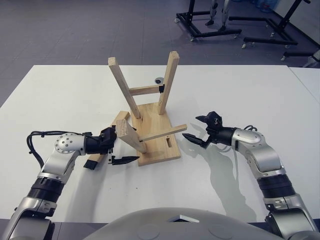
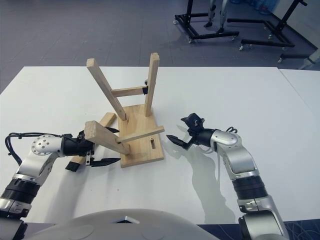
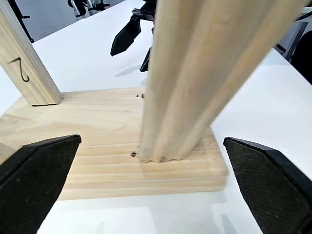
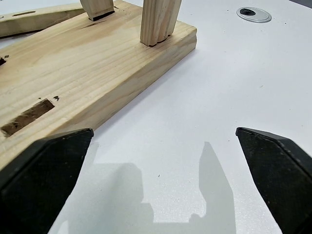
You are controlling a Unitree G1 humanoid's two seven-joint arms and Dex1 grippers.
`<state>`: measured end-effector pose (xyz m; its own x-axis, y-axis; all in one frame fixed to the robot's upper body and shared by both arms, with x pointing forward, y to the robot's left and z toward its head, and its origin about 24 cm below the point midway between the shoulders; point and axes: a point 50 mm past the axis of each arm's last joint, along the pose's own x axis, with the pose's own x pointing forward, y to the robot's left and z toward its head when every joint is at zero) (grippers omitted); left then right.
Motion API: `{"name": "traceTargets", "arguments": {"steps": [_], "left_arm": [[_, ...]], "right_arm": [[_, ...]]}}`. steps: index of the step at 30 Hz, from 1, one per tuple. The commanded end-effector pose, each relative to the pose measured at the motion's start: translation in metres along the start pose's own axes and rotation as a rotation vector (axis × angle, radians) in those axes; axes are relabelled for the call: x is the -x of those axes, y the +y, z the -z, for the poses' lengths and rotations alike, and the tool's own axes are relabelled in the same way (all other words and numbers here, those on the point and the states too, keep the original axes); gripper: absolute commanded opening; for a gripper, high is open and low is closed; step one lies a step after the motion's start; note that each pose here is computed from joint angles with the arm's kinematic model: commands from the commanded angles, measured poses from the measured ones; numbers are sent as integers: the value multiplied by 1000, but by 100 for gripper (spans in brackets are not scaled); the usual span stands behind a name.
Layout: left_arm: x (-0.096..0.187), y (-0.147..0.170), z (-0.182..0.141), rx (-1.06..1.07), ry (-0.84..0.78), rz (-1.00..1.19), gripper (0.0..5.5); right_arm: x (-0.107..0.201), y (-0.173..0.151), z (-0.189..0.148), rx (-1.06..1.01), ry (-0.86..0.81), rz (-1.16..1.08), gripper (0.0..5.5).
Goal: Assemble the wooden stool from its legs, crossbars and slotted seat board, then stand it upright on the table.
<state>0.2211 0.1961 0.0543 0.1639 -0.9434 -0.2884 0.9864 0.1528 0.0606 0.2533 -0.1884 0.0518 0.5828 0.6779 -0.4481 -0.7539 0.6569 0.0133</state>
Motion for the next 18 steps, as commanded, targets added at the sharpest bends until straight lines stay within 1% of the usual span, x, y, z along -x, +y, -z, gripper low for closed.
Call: {"name": "traceTargets", "arguments": {"steps": [1,3,5,6,8,10,11,14,17,18], "left_arm": [[25,0,-11,50,-10,-63,538],[51,3,-21,90,-37,-176,538],[75,3,-35,104,-16,-311,538],[83,2,-40,119,7,-383,538],[88,2,-41,177,82,-491,538],[85,3,-39,257,162,-594,538],[79,0,-42,294,168,-640,538],[57,-7,-42,412,216,-688,538],[42,-12,-24,505,321,-749,538],[40,-14,-17,513,384,-782,538]], "right_arm": [[2,-2,-1,-8,-1,16,540],[5,-3,1,-11,1,25,540],[10,-4,3,-18,3,42,540],[10,-5,4,-21,4,46,540],[13,-5,6,-32,1,64,540],[15,-3,9,-42,-2,75,540],[16,-2,10,-46,-3,79,540],[22,2,15,-71,-9,113,540],[20,4,17,-78,-12,119,540],[19,5,16,-78,-15,117,540]]}}
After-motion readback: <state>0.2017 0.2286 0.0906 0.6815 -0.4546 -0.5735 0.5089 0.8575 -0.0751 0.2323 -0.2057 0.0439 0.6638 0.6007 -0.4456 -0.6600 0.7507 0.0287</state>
